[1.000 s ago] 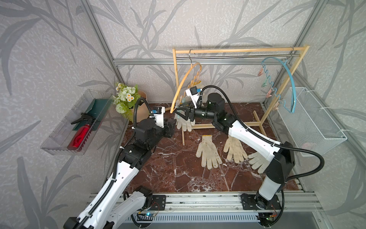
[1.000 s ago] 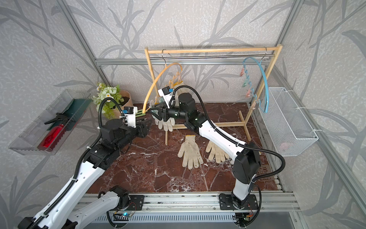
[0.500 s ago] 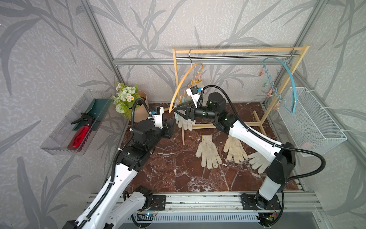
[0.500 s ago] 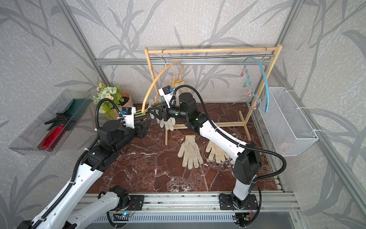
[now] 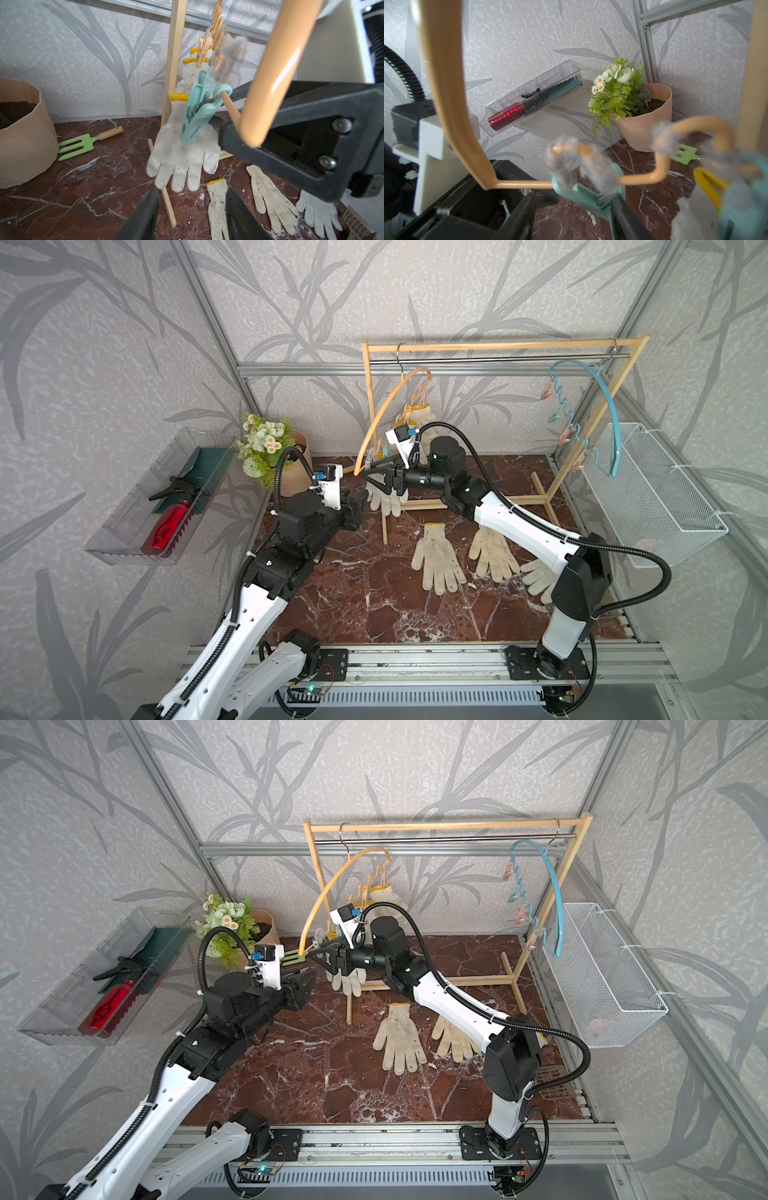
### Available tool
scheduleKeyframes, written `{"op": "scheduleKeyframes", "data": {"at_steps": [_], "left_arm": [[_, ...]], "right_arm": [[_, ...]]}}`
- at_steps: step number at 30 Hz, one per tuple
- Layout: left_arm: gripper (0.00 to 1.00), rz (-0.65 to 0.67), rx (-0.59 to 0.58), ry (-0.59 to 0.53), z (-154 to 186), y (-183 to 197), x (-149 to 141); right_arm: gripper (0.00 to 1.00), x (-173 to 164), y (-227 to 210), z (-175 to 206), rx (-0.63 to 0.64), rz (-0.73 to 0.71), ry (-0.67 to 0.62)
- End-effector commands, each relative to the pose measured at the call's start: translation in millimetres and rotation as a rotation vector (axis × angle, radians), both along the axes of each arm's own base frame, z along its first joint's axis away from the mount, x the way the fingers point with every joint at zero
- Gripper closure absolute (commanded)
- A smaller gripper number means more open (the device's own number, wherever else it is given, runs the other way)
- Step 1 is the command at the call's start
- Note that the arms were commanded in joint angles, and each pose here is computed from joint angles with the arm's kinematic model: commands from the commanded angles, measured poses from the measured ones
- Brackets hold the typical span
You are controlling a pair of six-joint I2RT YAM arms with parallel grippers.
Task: Clip the gloves onto a hanger to dry
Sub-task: Open the clamp at the hanger.
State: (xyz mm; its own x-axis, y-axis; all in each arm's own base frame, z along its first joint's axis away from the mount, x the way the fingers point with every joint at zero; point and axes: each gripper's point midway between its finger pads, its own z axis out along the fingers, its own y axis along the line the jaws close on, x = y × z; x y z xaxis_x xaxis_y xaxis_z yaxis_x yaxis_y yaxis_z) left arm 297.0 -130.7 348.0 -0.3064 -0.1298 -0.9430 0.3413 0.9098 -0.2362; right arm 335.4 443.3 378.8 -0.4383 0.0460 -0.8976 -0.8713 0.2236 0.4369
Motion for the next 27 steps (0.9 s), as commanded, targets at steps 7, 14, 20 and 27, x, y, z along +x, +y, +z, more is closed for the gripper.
{"op": "scheduleKeyframes", "data": {"at_steps": [7,14,20,27], "left_arm": [[0.48,0.005,0.013,0.005,-3,3,-4],[0.48,0.003,0.012,0.007,-4,2,-4],[0.48,0.003,0.014,0.007,-4,2,-4],[0.48,0.003,0.016,0.014,-7,2,-4]], "right_arm": [[0.4,7,-3,15,-0.001,-0.04,-0.071],[0.46,5,-1,21,0.012,-0.019,-0.072],[0.51,5,0,23,0.017,-0.014,-0.074],[0.6,4,0,25,0.022,-0.012,-0.074]]}}
